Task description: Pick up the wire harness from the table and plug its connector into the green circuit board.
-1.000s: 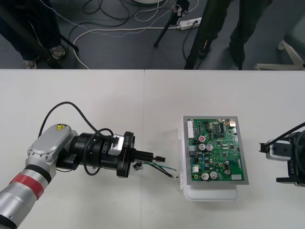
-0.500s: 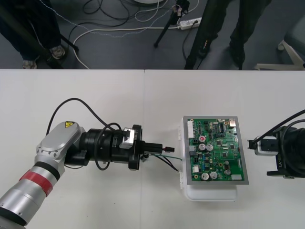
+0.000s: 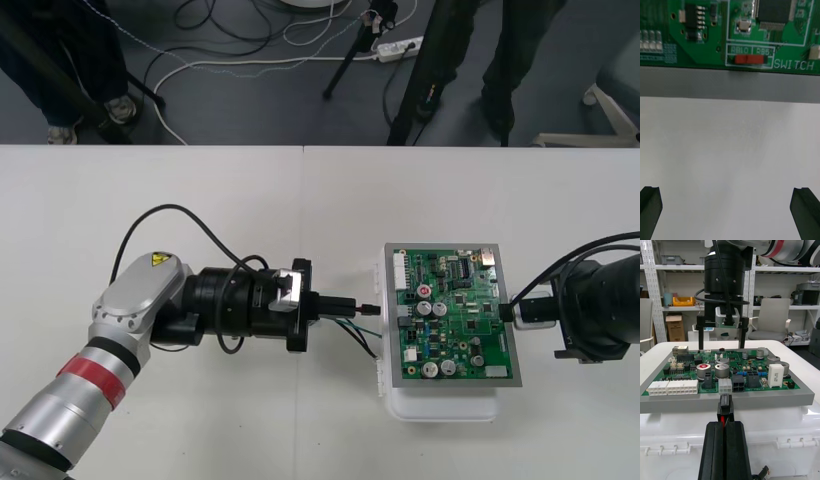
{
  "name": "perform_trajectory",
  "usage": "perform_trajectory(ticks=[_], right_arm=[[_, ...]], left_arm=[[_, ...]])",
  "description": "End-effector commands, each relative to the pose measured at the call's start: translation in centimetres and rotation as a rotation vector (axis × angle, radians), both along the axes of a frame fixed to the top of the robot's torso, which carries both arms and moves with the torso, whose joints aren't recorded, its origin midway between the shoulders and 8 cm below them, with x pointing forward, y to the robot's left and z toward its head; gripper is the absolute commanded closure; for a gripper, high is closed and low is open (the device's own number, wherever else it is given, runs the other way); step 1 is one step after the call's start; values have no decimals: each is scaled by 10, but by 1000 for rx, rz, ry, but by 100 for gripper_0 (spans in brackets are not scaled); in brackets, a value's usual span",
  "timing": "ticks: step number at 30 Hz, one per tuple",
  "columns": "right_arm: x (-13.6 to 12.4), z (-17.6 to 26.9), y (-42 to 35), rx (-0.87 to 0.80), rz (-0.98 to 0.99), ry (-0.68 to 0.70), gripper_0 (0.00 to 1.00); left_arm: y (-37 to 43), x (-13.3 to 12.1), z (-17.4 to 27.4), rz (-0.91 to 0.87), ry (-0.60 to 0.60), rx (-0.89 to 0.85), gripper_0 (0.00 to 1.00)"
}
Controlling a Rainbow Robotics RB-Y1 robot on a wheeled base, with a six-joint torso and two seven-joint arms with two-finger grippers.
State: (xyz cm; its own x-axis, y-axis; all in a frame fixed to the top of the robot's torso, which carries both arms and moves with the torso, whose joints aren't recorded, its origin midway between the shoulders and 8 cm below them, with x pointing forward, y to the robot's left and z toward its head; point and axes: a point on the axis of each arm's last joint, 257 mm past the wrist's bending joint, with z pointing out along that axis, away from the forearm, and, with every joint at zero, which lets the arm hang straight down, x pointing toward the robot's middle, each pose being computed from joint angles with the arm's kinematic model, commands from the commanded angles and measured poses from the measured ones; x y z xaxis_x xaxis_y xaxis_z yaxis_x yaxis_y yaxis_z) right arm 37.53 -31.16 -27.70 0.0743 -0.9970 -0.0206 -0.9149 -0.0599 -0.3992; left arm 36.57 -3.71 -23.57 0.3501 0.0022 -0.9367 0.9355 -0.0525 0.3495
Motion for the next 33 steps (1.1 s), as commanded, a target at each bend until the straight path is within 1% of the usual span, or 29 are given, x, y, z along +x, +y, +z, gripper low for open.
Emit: perform_trajectory(ticks=[1, 8, 19, 33], right_arm=[[12, 8, 18, 14, 31, -30, 0], [2, 3, 32, 39, 17, 25, 0], [16, 7, 39, 23, 4, -15, 0], [16, 6, 62, 96, -18, -10, 0]], left_arm=[[-28, -1, 21, -37, -148, -17, 100], [-39, -8, 22, -54, -155, -32, 100], [-42, -11, 19, -61, -166, -26, 100], [-43, -11, 18, -64, -173, -20, 100]])
